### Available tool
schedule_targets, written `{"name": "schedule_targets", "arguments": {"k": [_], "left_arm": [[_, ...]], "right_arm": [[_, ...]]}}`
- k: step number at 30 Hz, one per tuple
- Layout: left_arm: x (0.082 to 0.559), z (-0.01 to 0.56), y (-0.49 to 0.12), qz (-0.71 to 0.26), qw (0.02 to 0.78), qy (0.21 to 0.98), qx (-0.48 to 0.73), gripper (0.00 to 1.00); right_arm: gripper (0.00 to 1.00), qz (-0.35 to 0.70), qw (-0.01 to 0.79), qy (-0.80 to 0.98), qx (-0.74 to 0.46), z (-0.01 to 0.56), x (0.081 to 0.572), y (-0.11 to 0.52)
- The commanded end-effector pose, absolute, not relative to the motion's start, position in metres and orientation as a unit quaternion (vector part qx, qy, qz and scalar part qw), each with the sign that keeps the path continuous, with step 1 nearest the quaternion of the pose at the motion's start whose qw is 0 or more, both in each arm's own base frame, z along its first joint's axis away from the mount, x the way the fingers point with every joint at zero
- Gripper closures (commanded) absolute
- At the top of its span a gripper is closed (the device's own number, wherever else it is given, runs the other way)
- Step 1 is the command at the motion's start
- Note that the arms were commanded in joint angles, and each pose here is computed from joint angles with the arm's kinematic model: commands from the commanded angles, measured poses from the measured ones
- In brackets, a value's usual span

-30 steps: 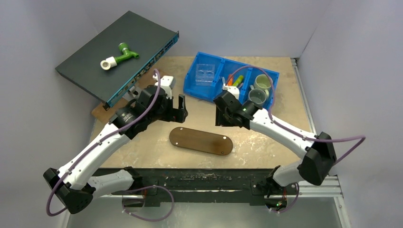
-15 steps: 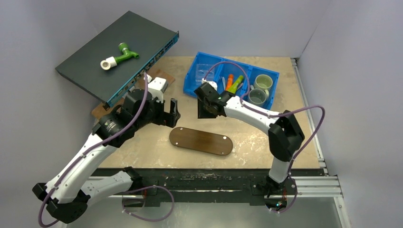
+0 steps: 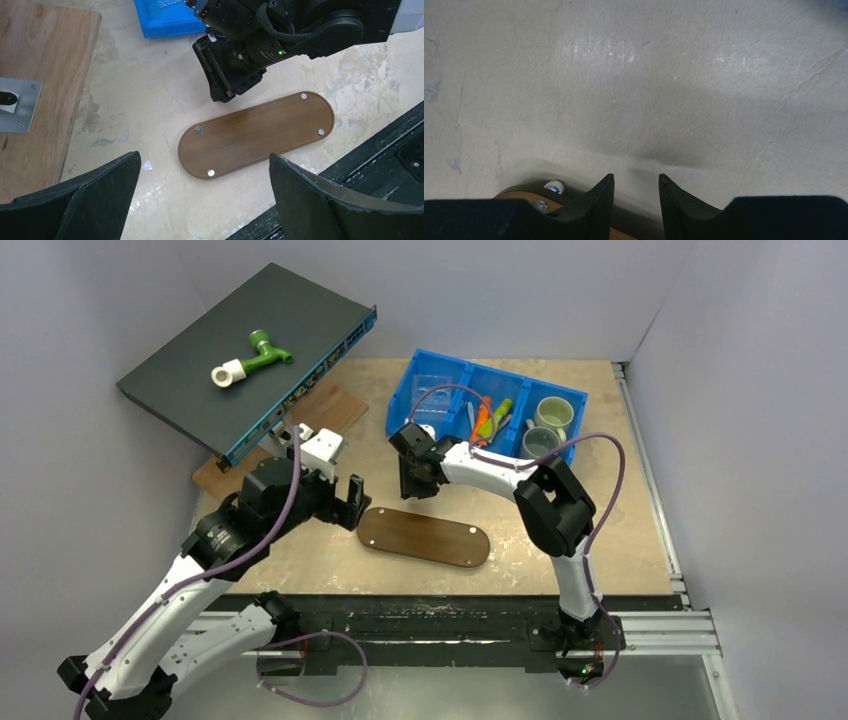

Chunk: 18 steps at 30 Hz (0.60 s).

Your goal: Prepare toiletry sets of a toothbrush and toothpaste on the tray

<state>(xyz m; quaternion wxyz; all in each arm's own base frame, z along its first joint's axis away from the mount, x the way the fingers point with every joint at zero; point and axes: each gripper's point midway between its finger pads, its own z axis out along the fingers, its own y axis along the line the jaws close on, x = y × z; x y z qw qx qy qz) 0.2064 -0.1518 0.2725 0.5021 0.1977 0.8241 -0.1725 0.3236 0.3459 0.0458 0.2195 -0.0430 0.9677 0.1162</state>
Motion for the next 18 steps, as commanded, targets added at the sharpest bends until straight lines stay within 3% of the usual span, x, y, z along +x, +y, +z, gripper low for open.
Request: {"name": "schedule_targets", "arguments": {"k": [1,18], "left_arm": [[0.213,0.278,-0.158,-0.179,0.530,0.802,0.211,0.00],[0.216,0.276,-0.152,-0.162,0.535,0.803,0.207,0.00]], "right_arm": [[0.60,0.146,0.222,0.961,-0.077,0.057,0.320,0.369],[0.60,0.112,0.202,0.961,-0.149,0.042,0.275,0.371]]}}
